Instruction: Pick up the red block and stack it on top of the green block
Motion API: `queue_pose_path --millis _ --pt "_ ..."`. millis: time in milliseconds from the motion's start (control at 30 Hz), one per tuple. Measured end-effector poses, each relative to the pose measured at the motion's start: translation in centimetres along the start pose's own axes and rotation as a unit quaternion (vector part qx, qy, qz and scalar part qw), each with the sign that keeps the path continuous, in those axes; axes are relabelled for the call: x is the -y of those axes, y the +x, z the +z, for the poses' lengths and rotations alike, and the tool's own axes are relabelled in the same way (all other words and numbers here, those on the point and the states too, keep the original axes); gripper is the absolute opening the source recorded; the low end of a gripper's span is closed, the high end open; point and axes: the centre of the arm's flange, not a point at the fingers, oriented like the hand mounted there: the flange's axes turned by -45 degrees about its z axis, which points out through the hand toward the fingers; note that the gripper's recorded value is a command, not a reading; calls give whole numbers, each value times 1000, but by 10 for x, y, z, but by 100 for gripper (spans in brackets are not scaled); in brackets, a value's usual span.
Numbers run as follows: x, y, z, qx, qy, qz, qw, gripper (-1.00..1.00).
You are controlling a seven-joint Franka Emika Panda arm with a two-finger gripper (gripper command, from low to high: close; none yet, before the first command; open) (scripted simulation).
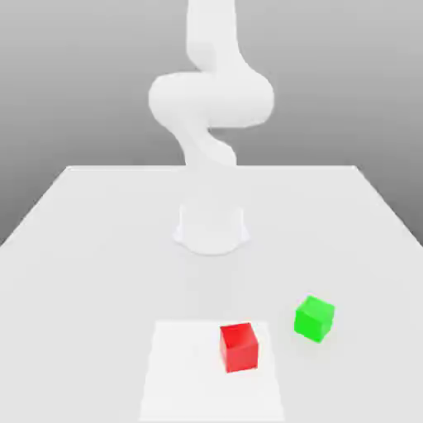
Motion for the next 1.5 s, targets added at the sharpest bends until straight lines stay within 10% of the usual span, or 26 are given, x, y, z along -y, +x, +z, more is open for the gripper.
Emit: queue_pose_path --millis 667,833,867,1500 --pt "37 -282 347 341 31 -89 935 0" --pt "36 -321 385 349 31 -89 932 0" --pt "36 -328 392 349 31 -89 932 -100" --pt "98 -296 320 350 22 -35 936 -100"
